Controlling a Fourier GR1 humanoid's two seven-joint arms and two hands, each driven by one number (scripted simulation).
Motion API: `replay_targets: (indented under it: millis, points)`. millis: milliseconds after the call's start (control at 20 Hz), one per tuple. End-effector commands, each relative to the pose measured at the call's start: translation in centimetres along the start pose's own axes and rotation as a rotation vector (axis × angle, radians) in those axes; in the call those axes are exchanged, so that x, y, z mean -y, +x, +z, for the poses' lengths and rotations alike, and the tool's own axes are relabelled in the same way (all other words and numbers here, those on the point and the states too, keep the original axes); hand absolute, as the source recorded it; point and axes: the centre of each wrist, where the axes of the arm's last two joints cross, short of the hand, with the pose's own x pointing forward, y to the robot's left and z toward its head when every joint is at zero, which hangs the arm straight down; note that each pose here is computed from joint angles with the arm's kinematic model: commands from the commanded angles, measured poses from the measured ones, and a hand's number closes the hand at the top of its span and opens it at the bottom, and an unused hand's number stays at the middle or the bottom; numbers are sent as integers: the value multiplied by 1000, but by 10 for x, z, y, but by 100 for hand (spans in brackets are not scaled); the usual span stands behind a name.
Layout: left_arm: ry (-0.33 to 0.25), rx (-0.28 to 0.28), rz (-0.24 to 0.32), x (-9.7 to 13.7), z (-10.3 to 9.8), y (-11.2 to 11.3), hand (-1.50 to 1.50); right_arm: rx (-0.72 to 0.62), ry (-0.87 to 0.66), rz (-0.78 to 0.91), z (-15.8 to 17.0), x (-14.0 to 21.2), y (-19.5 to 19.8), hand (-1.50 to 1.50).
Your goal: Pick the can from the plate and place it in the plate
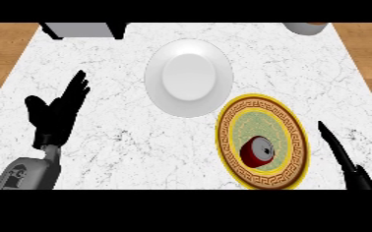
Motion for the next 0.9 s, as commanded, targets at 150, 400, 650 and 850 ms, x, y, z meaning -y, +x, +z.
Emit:
replay_targets:
  millis: [150,400,650,850]
  points:
    - [0,-7,8,-7,0,-6,0,-142,149,120,-13,-14,24,-150]
    - [-5,-4,-13,6,-19,-3,0,-175,194,269,-30,-15,50,-150]
    - [6,3,-1,-3,-6,-1,0,-252,271,328,-30,-36,42,-150]
    - [0,-13,8,16,-9,4,0,-285,328,357,-44,-40,46,-150]
